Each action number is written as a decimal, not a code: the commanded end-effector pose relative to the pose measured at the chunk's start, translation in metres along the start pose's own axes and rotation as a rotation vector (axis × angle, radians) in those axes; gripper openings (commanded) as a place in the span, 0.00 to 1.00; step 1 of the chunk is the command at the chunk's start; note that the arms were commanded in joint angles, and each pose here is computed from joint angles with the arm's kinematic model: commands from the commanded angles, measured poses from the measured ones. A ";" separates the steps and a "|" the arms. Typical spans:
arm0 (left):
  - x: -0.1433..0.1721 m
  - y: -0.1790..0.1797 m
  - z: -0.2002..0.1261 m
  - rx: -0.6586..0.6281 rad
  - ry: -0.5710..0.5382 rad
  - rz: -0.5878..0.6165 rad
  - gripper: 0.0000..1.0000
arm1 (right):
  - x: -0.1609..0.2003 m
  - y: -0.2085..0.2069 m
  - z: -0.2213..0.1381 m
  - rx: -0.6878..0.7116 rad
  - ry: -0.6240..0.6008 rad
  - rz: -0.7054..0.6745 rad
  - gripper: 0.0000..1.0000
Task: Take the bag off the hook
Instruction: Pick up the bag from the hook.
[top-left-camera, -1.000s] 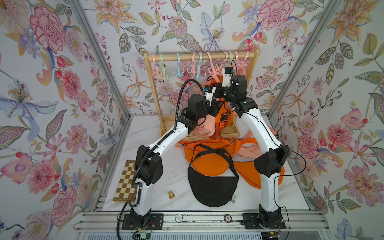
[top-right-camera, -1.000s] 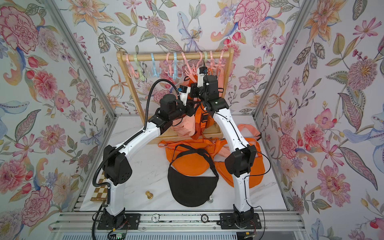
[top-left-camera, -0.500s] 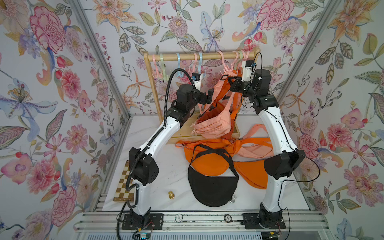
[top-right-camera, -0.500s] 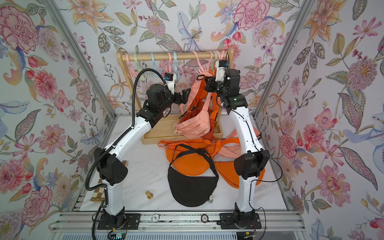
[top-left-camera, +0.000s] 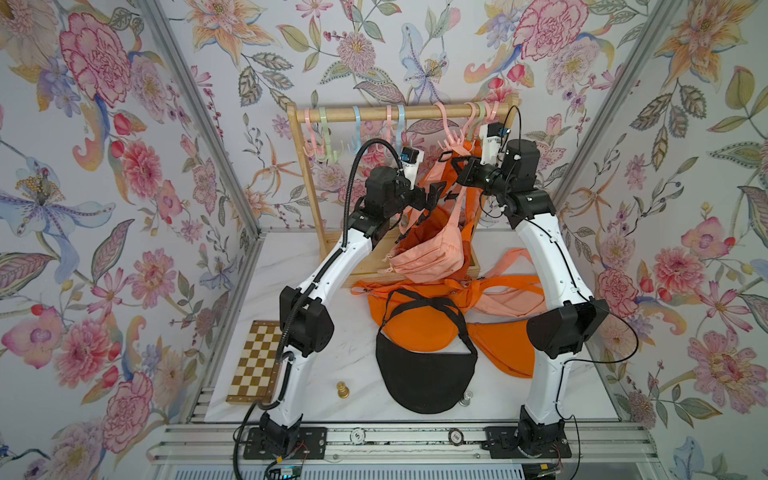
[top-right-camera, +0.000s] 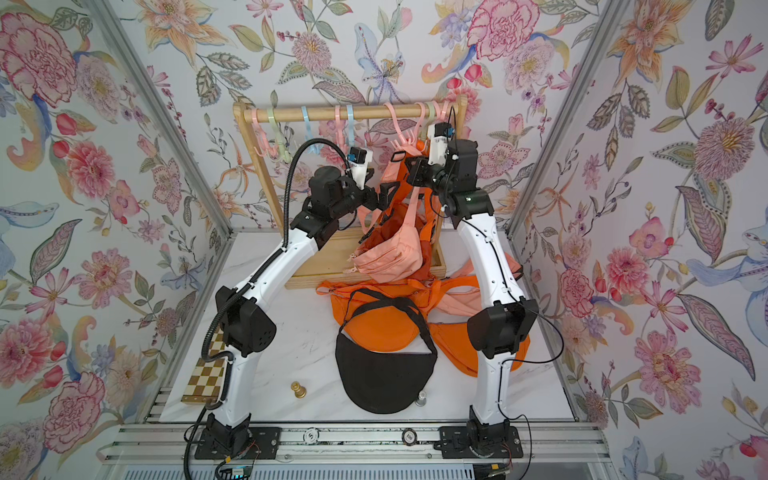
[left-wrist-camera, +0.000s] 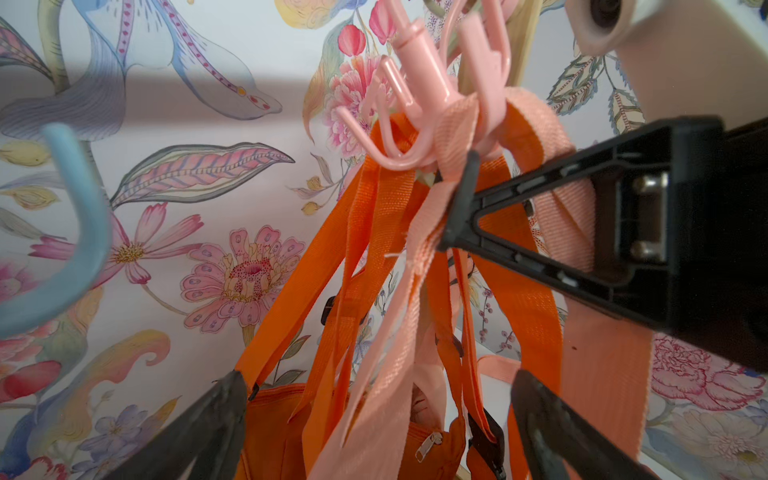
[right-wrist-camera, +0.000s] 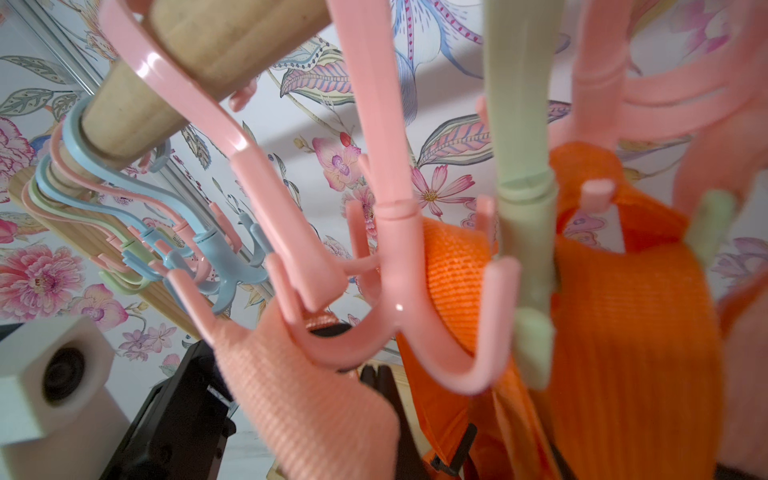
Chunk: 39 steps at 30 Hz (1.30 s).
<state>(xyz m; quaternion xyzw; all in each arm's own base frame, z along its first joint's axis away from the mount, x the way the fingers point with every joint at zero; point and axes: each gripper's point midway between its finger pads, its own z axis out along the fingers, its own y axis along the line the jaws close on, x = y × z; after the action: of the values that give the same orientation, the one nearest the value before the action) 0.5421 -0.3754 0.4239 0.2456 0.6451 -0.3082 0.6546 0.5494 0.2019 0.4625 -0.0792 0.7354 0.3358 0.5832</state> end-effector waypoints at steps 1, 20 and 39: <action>-0.007 -0.004 0.009 0.023 -0.040 0.032 0.91 | -0.006 -0.001 0.000 -0.005 -0.014 0.020 0.00; -0.012 0.018 0.008 -0.075 -0.058 -0.014 0.00 | 0.008 0.038 0.008 -0.042 0.005 -0.018 0.00; -0.134 0.009 -0.049 -0.151 -0.309 -0.019 0.00 | -0.041 0.072 0.020 -0.111 -0.205 -0.012 0.00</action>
<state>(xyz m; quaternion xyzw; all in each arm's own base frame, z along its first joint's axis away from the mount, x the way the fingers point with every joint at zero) 0.5343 -0.3397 0.5121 0.1610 0.5949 -0.2978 0.7290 0.5334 0.2521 0.5211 -0.0920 0.6730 0.3591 0.6401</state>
